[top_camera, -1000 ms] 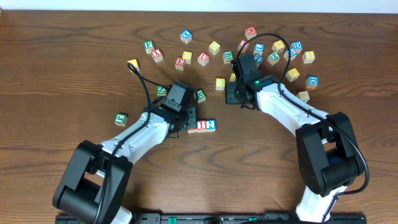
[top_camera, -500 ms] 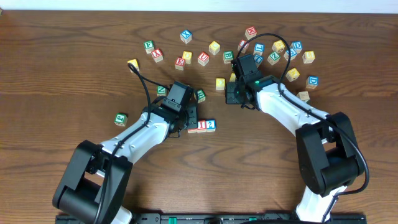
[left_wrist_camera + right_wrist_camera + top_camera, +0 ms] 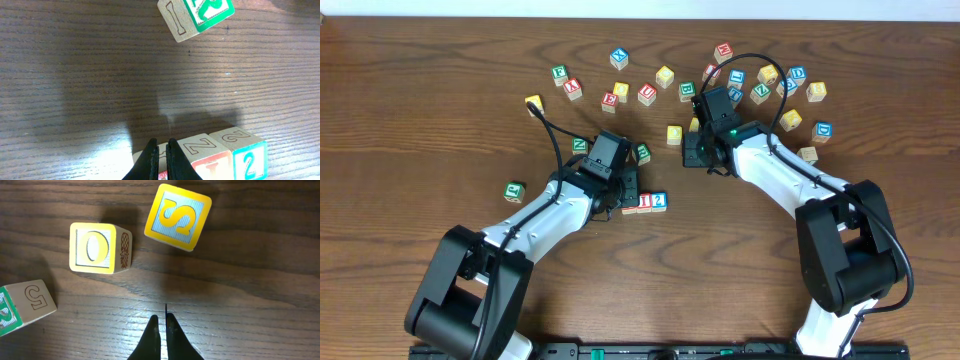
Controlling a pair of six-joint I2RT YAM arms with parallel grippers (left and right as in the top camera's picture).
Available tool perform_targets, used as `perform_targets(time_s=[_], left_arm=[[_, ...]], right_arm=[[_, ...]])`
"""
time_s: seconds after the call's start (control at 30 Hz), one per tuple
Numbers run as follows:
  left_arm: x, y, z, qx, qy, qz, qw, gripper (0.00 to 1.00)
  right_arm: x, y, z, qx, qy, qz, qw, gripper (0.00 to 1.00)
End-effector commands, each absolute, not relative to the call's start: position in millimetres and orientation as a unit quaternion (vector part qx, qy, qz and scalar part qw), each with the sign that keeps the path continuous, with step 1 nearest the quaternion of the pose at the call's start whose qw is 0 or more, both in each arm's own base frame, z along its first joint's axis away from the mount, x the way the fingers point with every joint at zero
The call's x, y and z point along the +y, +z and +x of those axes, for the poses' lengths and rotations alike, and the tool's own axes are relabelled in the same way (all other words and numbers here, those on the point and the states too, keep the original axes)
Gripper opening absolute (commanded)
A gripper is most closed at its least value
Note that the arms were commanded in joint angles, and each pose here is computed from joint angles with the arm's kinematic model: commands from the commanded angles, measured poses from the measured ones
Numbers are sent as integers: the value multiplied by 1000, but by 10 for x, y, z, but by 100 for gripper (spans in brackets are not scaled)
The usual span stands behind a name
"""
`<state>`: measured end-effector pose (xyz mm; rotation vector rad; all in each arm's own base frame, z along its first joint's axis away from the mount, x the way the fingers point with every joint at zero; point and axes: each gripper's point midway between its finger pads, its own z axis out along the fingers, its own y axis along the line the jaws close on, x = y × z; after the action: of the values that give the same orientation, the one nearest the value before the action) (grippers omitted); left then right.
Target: Spell out AI2
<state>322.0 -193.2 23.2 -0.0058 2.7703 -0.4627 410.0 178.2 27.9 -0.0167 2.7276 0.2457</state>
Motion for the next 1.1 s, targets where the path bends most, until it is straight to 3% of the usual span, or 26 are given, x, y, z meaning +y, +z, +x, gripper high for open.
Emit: perform_targets(time_s=[0.0,1.07], left_arm=[[-2000,278,3286,971,-170,2,169,7],[-1995,266,3259,972,-169,2,163,8]], right_arm=[[1803,282,4145,975,89,-10,202,1],[1800,279,4138,976,88,-10,201,1]])
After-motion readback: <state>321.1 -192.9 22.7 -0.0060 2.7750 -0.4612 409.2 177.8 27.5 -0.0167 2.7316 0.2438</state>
